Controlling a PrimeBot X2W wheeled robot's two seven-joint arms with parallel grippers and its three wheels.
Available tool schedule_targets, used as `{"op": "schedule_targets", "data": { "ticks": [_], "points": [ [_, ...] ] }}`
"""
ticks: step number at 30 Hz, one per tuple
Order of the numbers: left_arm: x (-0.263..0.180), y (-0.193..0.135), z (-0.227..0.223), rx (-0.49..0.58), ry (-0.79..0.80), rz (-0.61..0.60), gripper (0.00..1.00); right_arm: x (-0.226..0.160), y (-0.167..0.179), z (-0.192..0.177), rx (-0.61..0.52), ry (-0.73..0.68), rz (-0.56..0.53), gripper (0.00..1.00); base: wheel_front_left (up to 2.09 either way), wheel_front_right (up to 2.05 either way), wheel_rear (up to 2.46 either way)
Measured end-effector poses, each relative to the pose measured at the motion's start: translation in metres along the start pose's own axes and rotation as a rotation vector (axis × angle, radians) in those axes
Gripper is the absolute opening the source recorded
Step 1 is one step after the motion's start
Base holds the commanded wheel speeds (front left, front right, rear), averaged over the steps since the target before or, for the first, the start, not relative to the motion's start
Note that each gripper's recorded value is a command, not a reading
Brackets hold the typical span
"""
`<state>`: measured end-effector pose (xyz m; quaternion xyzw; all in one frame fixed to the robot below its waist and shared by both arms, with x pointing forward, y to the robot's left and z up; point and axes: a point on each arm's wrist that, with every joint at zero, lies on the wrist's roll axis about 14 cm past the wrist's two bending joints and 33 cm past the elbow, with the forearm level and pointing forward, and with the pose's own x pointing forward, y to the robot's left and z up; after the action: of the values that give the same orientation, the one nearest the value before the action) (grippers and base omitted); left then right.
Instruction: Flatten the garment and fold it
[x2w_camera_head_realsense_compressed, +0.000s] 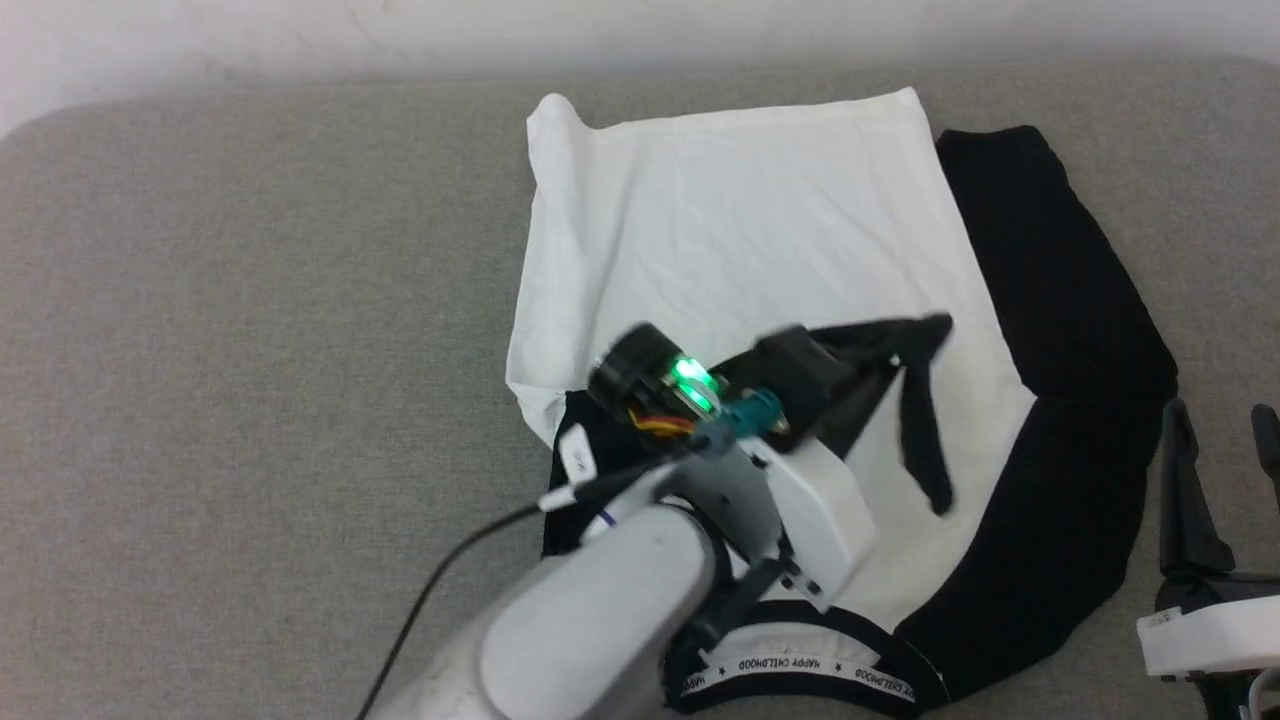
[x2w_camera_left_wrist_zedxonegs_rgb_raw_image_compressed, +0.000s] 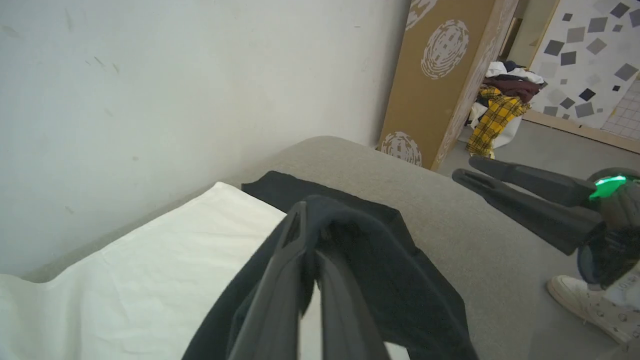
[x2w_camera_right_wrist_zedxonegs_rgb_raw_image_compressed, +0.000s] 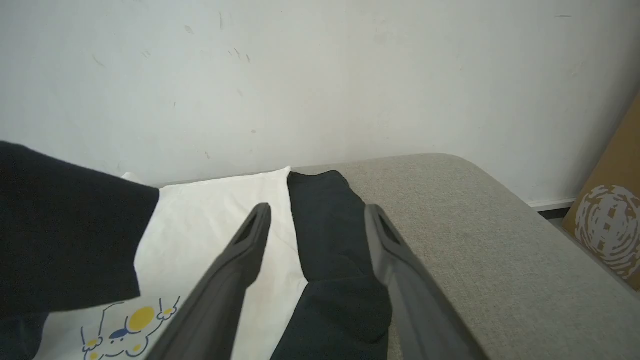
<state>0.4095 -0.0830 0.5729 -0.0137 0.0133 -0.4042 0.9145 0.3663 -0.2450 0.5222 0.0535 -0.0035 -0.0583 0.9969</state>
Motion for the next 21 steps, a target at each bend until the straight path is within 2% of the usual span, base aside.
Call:
{"op": "schedule_targets", "data": {
  "ticks": [11,16,21],
  "points": [
    [0.001,-0.029,-0.104,-0.003,0.204,-0.067,0.0,0.011,0.003,-0.013,-0.003,0.038,0.005,1.0,0.0,0.0,0.0],
    [-0.016,-0.048,-0.162,0.028,0.432,-0.144,0.0,0.011,0.003,-0.019,-0.003,0.057,0.003,1.0,0.0,0.0,0.0],
    [-0.025,-0.065,-0.176,-0.011,0.498,-0.209,0.0,0.011,0.002,-0.02,-0.009,0.062,0.0,1.0,0.0,0.0,0.0]
  ]
}}
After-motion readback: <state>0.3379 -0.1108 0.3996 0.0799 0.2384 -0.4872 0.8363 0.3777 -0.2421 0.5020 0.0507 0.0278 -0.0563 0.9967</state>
